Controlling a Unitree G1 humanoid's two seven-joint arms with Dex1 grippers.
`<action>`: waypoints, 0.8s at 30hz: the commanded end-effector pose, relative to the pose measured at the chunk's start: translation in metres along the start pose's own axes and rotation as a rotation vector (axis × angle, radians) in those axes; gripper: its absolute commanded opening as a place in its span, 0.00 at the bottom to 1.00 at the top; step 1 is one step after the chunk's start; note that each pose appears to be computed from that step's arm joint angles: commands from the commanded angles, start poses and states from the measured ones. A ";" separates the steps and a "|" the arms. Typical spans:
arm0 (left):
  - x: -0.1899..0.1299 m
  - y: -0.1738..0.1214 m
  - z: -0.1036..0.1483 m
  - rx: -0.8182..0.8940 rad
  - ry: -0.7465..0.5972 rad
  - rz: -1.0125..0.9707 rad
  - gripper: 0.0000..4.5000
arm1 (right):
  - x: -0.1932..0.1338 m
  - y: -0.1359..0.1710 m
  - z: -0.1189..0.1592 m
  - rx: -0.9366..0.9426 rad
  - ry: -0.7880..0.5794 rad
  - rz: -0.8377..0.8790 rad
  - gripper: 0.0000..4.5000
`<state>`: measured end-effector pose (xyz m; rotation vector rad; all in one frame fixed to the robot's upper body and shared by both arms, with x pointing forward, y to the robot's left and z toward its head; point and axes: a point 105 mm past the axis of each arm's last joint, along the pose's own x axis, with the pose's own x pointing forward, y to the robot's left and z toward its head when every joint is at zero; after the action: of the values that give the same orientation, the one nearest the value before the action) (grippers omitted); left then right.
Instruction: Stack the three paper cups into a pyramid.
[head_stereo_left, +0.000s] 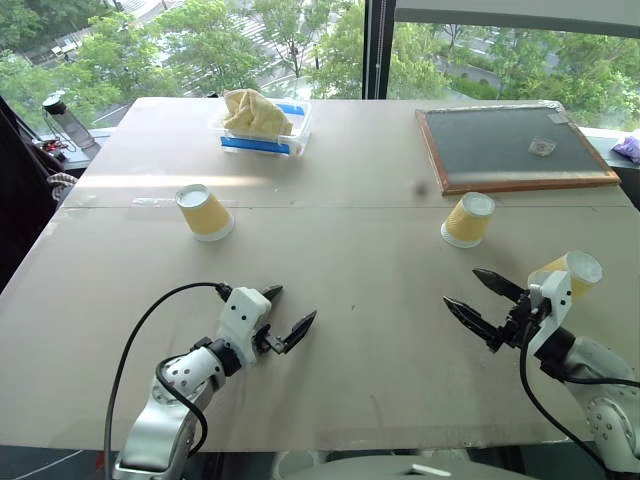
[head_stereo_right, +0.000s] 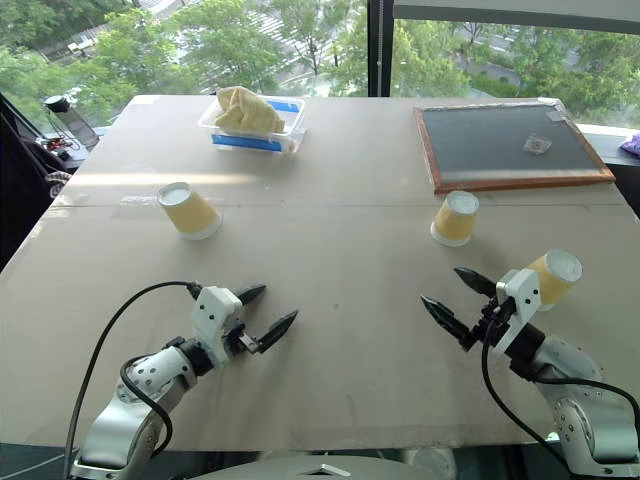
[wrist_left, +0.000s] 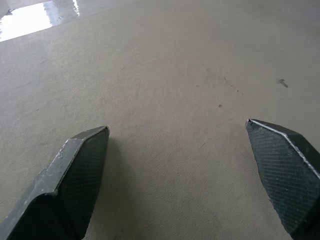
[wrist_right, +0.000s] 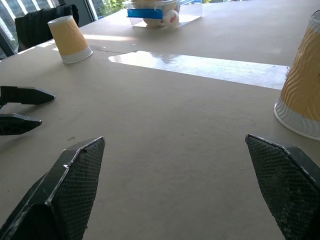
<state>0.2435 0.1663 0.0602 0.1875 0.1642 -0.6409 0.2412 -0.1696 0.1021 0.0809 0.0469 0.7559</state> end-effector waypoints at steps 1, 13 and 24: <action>-0.001 0.001 0.007 0.003 -0.022 0.006 1.00 | -0.001 -0.004 -0.003 -0.128 -0.011 -0.017 0.99; 0.001 -0.001 0.014 0.019 -0.048 -0.055 1.00 | 0.005 -0.003 -0.027 -0.267 0.010 -0.015 0.99; 0.001 0.001 0.017 0.036 -0.062 -0.067 1.00 | 0.007 -0.004 -0.022 -0.246 -0.009 -0.037 0.99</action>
<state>0.2458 0.1630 0.0676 0.1901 0.1426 -0.7051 0.2452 -0.1674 0.0659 -0.1511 -0.0002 0.7330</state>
